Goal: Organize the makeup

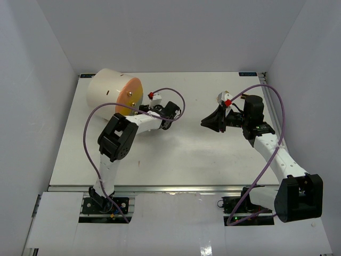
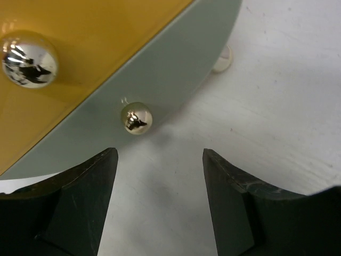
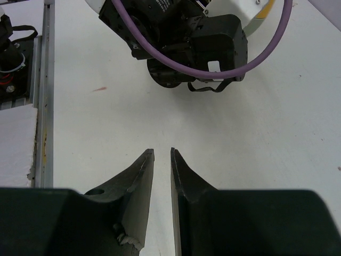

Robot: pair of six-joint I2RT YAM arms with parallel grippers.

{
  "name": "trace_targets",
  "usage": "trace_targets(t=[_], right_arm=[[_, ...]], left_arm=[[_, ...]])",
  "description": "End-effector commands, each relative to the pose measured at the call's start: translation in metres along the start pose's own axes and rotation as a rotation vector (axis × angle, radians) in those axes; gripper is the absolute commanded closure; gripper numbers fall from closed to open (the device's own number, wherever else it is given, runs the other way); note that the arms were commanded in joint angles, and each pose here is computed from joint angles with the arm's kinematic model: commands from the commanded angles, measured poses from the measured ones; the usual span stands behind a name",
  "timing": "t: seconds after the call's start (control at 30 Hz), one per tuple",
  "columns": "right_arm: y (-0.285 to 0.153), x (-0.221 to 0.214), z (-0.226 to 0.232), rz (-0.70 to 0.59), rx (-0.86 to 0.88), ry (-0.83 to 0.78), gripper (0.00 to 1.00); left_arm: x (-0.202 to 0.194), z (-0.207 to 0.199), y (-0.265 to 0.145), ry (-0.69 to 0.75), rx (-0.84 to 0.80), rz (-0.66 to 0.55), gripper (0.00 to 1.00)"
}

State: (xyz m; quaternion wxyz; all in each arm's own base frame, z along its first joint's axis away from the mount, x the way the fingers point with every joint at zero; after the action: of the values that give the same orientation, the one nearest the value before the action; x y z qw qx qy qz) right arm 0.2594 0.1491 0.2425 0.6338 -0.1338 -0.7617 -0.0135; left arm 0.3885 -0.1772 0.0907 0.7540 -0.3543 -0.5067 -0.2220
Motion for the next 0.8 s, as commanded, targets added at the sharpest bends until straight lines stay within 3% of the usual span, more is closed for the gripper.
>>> trace_targets(t=[0.0, 0.77], right_arm=[[0.0, 0.004, -0.005, -0.013, -0.006, -0.035, 0.75], [-0.003, -0.003, -0.01, 0.003, -0.024, -0.012, 0.75]], left_arm=[[0.026, 0.001, 0.005, -0.141, 0.102, -0.121, 0.25], [0.012, 0.0, 0.03, -0.128, 0.13, -0.063, 0.43]])
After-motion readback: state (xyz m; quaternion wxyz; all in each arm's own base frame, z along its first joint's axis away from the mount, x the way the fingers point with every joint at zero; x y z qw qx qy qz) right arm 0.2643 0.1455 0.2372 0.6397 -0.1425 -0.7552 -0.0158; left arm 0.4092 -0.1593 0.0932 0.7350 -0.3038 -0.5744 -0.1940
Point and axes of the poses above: each gripper's point midway between its finger pads, its own y axis out along the fingers, its own z axis along the line the jaws close on, x = y × z, the point moved 6 cm from there along -y, back along the fingers, and after that the axes turned 12 degrees about -y, right-handed, at the moved point
